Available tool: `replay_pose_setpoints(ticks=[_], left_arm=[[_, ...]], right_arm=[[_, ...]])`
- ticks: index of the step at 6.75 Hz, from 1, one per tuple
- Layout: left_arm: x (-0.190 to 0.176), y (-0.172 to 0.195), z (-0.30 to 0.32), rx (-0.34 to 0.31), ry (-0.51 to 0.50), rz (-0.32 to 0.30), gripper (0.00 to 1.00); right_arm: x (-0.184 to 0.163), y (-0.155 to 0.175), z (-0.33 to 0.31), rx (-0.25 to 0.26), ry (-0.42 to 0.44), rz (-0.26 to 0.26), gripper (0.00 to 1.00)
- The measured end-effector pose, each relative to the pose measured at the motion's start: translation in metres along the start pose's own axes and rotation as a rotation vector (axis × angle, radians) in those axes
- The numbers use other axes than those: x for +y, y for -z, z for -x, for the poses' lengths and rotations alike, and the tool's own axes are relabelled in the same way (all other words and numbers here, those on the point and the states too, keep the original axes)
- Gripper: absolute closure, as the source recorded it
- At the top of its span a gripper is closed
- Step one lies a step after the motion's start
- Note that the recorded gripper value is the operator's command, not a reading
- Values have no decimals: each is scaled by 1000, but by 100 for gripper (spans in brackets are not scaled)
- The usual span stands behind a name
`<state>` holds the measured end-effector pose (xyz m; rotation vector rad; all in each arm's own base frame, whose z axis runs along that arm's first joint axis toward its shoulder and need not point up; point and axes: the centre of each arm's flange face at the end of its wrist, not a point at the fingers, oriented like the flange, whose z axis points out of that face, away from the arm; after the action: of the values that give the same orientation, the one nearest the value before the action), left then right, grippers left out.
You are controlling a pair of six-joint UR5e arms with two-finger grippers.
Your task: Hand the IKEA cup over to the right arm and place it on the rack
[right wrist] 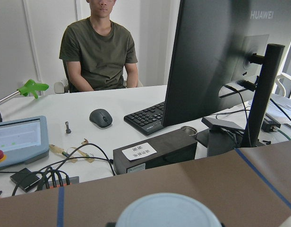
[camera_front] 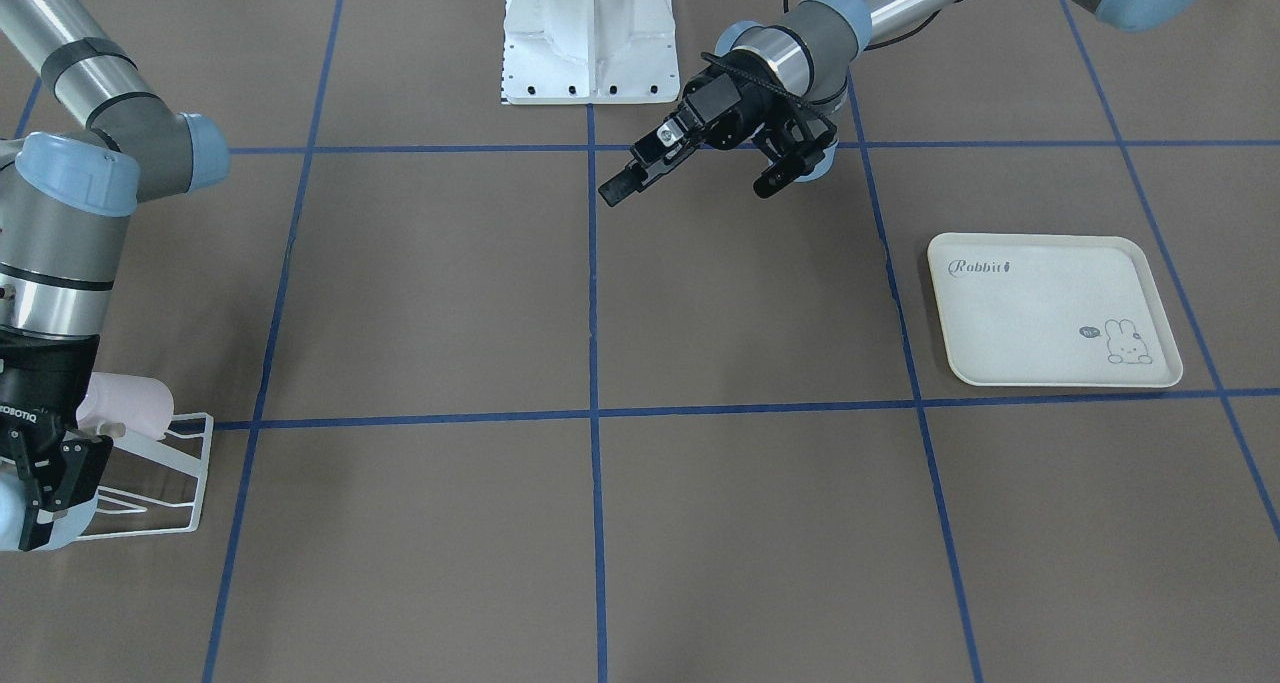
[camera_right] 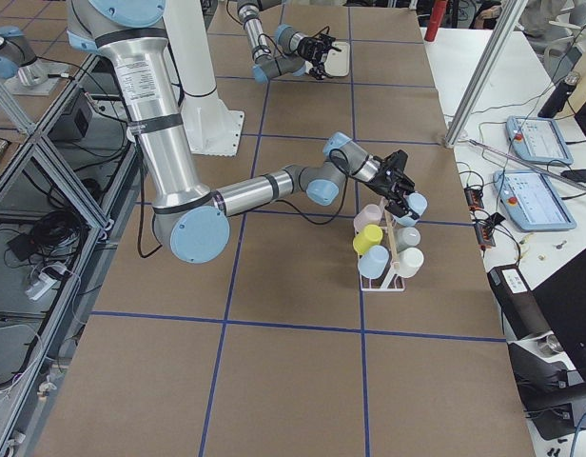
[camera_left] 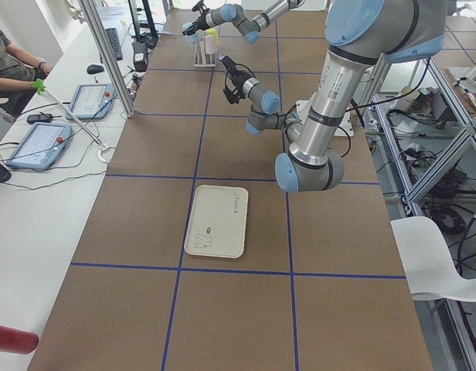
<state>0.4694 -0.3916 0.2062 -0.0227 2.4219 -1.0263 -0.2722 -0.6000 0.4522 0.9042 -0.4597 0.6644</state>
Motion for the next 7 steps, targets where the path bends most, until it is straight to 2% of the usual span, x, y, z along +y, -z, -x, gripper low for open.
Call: replay_pose_setpoints(ticks=[1, 2, 3, 5, 7], left_arm=[[0, 0, 0, 0, 0, 0, 0], [0, 0, 0, -1, 0, 0, 0], [0, 0, 1, -1, 1, 1, 0], [1, 0, 2, -3, 1, 0, 0], [1, -2, 0, -12, -7, 0, 0]], right_arm=[[7, 3, 4, -5, 7, 0, 100], [12, 5, 8, -9, 13, 1, 18], [14, 6, 9, -12, 14, 1, 0], [9, 17, 6, -34, 25, 1, 0], [-4, 46, 1, -89, 65, 25, 0]])
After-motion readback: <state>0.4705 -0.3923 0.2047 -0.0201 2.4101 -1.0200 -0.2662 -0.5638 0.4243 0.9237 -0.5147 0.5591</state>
